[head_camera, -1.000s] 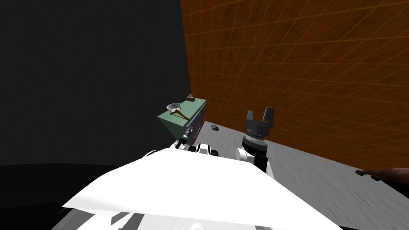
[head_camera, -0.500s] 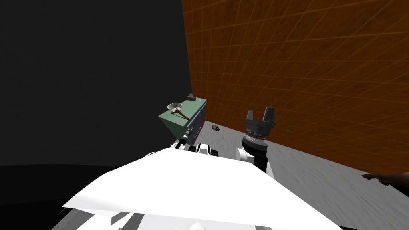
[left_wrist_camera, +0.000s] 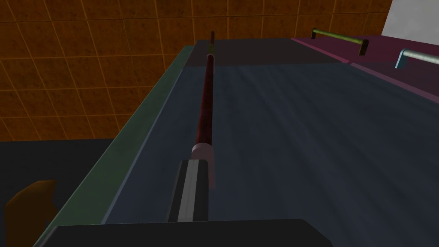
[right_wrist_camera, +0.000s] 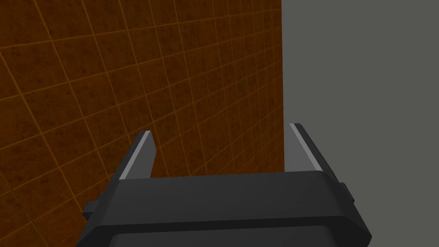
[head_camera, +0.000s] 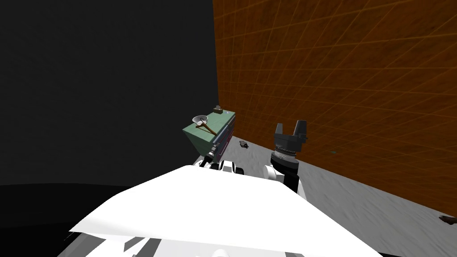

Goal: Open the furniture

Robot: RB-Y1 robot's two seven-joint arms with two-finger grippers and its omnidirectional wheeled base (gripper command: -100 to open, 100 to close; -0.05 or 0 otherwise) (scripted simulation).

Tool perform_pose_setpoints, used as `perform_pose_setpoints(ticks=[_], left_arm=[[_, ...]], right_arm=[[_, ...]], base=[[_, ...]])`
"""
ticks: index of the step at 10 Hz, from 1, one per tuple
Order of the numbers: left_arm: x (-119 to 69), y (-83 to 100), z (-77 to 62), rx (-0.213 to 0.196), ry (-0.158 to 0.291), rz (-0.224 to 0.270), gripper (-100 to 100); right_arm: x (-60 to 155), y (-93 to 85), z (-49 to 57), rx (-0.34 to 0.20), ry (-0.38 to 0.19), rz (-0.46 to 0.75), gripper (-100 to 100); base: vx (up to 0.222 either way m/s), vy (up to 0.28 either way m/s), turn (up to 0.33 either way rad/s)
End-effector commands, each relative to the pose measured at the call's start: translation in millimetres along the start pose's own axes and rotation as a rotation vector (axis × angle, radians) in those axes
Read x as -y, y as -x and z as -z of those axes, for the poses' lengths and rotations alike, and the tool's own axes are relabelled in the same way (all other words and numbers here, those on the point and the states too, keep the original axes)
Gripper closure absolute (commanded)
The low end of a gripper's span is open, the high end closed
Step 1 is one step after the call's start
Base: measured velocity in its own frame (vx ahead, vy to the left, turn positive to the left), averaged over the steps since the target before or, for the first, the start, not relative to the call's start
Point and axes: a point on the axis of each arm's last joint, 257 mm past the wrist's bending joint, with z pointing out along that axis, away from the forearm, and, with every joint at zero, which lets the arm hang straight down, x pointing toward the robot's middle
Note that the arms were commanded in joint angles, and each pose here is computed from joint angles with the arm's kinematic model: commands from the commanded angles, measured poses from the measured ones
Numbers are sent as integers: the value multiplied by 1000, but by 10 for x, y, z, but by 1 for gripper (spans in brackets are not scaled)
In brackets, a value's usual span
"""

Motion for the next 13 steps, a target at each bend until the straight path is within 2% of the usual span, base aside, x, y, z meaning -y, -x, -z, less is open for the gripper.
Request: perform_pose_setpoints(ticks=[1, 2, 4, 6, 7, 8, 9, 10, 11, 13], left_arm=[[18, -153, -5, -17, -6, 1, 100], [45, -109, -102, -22, 1, -10, -100], [52, -81, -150, -23, 7, -13, -100], [42, -228, -222, -23, 17, 18, -100], [82, -176, -197, -20, 2, 7, -100], [147, -101, -338, -11, 2, 5, -100], [147, -101, -338, -11, 2, 5, -100], [82, -102, -261, -10, 8, 5, -100], [82, -94, -260, -8, 9, 5, 100], [127, -140, -340, -11, 5, 1, 100]], right_arm=[[0, 1, 1, 0, 0, 0, 0], [0, 0, 0, 0, 0, 0, 0], [0, 0, 0, 0, 0, 0, 0], [0, 0, 0, 0, 0, 0, 0], [0, 0, 0, 0, 0, 0, 0], [0, 0, 0, 0, 0, 0, 0], [0, 0, 0, 0, 0, 0, 0], [0, 0, 0, 0, 0, 0, 0], [0, 0, 0, 0, 0, 0, 0], [-1, 0, 0, 0, 0, 0, 0]], base=[[16, 35, 43], [-26, -7, -17], [-24, -15, -2], [-19, -3, 4], [-30, 5, 13], [-2, -23, 11], [7, -21, 20], [-18, -3, 28], [-24, 1, 20], [-90, -115, 36]])
